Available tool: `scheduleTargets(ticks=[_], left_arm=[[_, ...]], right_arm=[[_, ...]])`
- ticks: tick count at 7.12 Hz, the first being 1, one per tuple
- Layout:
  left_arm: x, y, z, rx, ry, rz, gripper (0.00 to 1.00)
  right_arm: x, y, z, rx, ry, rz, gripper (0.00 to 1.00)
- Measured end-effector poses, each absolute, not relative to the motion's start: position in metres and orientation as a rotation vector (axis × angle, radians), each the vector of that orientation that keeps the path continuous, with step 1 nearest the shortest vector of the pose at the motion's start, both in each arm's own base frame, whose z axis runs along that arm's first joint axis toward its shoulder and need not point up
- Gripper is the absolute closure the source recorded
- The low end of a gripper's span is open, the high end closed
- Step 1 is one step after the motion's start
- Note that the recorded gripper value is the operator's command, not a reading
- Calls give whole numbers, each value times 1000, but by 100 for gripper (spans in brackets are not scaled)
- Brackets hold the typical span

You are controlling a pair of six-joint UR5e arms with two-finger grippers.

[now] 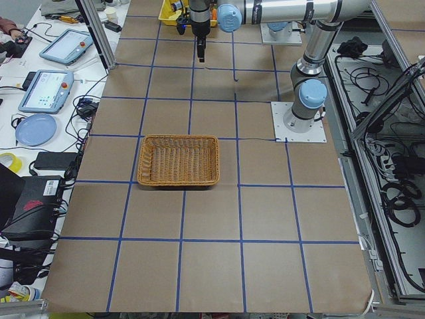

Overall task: Transfer tape with both arms
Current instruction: 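Lower the right gripper into the yellow basket onto the yellow tape roll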

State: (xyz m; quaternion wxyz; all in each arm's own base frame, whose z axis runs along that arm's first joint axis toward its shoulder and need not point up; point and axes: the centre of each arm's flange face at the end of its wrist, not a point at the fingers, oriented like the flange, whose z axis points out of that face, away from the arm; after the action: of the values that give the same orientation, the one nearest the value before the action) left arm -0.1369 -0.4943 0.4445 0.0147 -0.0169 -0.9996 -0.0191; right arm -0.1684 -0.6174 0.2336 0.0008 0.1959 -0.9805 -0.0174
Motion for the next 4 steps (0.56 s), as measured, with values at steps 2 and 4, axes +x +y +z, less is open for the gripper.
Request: scheduleTargets(ticks=[2,4], left_arm=[[-138,-494,444,-54,-3109,-62,0],[-138,-495,443,-53,-3108,-63,0]], right_arm=[[-173,-611,211,609,-3092,-98,76],[-172,-608,207,596,-3098,-113,100]])
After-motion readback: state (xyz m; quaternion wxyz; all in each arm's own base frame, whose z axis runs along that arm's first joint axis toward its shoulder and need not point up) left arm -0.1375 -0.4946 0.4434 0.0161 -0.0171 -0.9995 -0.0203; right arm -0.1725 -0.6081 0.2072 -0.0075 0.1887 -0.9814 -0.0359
